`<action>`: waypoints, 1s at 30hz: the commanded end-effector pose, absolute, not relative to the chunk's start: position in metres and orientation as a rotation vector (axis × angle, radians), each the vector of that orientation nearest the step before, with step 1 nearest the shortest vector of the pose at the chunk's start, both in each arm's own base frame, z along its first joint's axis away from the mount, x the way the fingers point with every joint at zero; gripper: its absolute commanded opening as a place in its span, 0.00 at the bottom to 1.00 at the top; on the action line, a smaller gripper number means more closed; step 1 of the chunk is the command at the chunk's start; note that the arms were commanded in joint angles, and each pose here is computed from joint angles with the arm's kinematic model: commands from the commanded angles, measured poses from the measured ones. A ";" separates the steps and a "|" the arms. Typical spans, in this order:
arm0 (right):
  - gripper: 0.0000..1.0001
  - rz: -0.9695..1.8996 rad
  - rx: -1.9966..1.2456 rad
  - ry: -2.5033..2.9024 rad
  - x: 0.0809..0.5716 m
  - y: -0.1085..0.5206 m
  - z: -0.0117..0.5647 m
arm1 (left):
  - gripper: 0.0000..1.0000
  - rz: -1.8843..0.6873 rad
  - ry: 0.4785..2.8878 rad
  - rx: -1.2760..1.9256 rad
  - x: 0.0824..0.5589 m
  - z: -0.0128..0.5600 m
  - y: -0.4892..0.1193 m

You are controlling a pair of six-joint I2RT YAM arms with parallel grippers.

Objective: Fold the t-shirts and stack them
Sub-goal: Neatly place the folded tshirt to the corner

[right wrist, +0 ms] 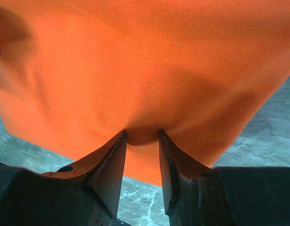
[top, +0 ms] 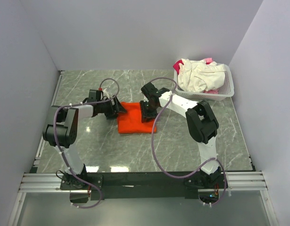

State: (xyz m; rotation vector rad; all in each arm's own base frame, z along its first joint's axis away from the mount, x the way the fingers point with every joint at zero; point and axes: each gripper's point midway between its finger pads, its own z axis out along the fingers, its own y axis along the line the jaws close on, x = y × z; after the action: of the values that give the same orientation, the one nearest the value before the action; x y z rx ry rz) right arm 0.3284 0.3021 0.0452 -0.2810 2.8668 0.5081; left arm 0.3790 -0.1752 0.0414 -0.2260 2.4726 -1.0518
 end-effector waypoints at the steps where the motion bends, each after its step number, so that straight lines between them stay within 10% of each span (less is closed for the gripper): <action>1: 0.41 0.545 -0.283 2.833 0.338 0.310 0.056 | 0.77 -0.938 2.603 -0.278 0.363 -0.002 -0.170; 17: 0.45 0.500 -0.275 2.726 0.349 0.301 0.112 | 0.00 -0.752 2.701 -0.224 0.387 -0.005 -0.158; 30: 0.48 0.248 -0.060 2.609 0.358 0.212 0.177 | 0.00 -0.366 2.564 -0.176 0.474 0.056 -0.097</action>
State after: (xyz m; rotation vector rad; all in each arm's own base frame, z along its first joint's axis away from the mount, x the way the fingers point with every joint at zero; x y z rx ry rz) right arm 0.3551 0.2423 0.1539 -0.1275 2.6498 0.3383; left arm 0.4462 -0.1275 0.0398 -0.1922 2.6152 -0.5321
